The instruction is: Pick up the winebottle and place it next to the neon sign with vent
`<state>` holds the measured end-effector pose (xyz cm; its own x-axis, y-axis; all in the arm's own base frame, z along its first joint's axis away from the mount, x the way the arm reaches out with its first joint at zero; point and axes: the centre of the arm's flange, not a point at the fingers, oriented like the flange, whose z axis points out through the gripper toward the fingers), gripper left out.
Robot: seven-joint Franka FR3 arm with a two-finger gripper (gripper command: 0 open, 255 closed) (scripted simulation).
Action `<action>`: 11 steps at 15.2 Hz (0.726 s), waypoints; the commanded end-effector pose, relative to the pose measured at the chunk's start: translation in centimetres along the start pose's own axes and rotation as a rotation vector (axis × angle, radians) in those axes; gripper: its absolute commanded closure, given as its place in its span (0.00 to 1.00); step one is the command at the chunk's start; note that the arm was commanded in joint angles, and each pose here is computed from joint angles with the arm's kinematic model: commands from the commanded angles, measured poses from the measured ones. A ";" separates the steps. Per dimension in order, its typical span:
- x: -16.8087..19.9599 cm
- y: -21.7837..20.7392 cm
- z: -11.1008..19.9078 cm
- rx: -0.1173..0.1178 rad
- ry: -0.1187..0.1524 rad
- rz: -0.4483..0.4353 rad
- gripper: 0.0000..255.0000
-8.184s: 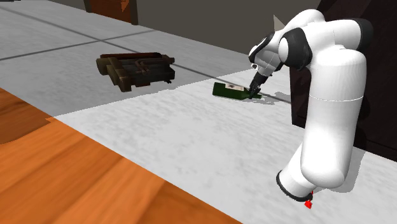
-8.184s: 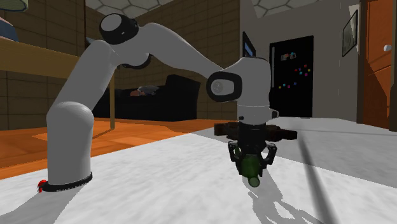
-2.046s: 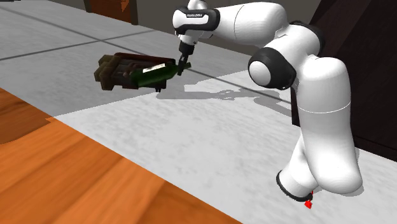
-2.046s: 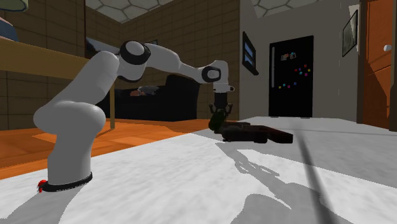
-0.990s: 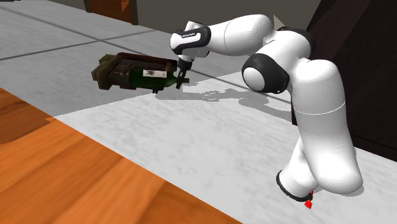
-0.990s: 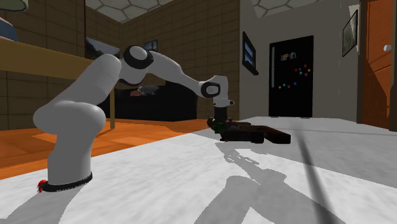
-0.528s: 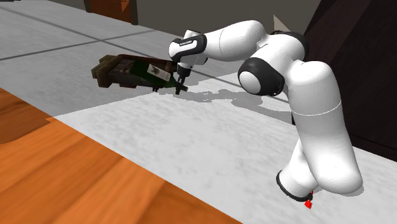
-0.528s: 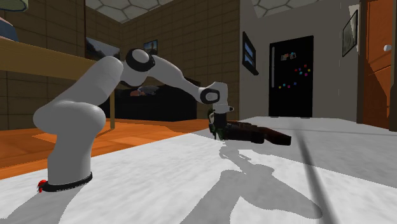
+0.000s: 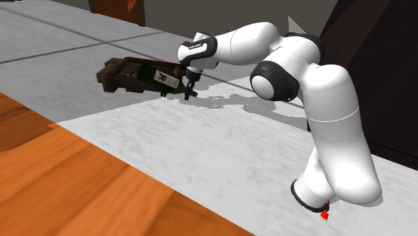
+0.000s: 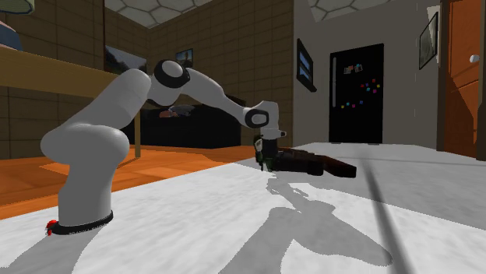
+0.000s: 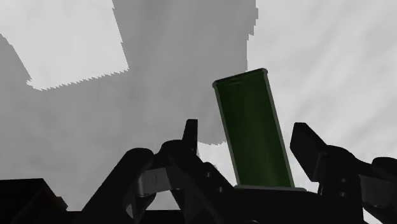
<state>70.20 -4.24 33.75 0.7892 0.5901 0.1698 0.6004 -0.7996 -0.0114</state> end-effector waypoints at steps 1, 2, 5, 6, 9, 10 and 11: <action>0.0 0.1 -0.1 -0.003 0.003 0.002 0.00; -0.1 0.1 -0.1 -0.003 0.003 0.002 0.00; 0.1 0.1 -0.1 -0.003 0.003 0.002 0.00; 0.1 0.1 -1.4 -0.003 0.003 0.002 0.00; 0.1 0.1 -5.1 -0.003 0.003 0.002 0.00; 0.1 0.1 -5.1 -0.003 0.003 0.002 0.00; 0.0 0.1 -5.1 -0.003 0.003 0.002 0.00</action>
<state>69.71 -4.76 38.63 0.7896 0.5886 0.1734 0.5988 -0.8009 -0.0081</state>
